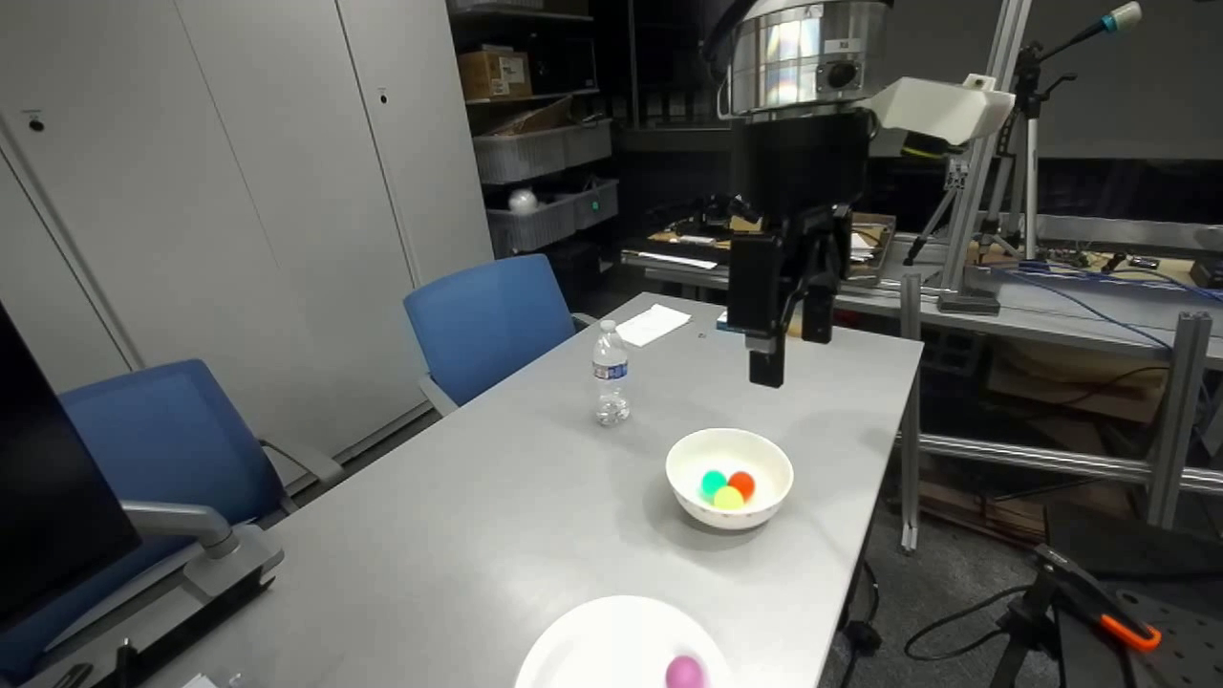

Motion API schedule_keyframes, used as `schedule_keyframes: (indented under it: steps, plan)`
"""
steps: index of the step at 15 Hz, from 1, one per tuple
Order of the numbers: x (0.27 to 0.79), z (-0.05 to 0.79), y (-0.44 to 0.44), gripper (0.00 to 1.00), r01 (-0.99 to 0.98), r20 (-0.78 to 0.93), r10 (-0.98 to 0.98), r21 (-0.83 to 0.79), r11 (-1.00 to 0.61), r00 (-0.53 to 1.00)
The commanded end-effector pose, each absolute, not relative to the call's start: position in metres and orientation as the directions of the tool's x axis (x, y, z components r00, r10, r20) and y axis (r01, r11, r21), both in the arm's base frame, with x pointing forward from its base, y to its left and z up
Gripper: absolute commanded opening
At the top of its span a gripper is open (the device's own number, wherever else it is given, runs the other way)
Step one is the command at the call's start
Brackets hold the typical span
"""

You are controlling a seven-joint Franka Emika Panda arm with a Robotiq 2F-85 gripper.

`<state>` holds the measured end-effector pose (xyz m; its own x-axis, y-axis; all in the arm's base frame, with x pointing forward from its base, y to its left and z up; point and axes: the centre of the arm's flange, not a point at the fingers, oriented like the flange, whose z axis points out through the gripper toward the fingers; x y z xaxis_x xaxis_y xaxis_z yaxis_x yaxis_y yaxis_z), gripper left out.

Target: Pick up the purple ball from the plate and put it in the white bowl

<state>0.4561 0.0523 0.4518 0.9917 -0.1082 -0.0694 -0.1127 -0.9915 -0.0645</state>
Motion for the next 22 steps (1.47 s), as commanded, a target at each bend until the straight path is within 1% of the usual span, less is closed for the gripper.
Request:
schedule_keyframes:
  steps: [1, 7, 18, 21, 22]
  plan:
    - [0.461, 0.441, 0.055, 1.0, -0.096, -0.098, -0.09, -0.056, -0.994, 0.991]
    - [0.48, 0.373, 0.07, 1.0, -0.029, -0.164, -0.02, -0.048, -0.998, 0.986]
    - [0.517, 0.261, 0.109, 1.0, 0.067, -0.219, 0.081, -0.069, -0.995, 0.972]
    - [0.519, 0.252, 0.121, 1.0, 0.118, -0.26, 0.134, -0.074, -0.99, 0.956]
    - [0.505, 0.254, 0.112, 1.0, 0.069, -0.244, 0.086, -0.075, -0.995, 0.966]
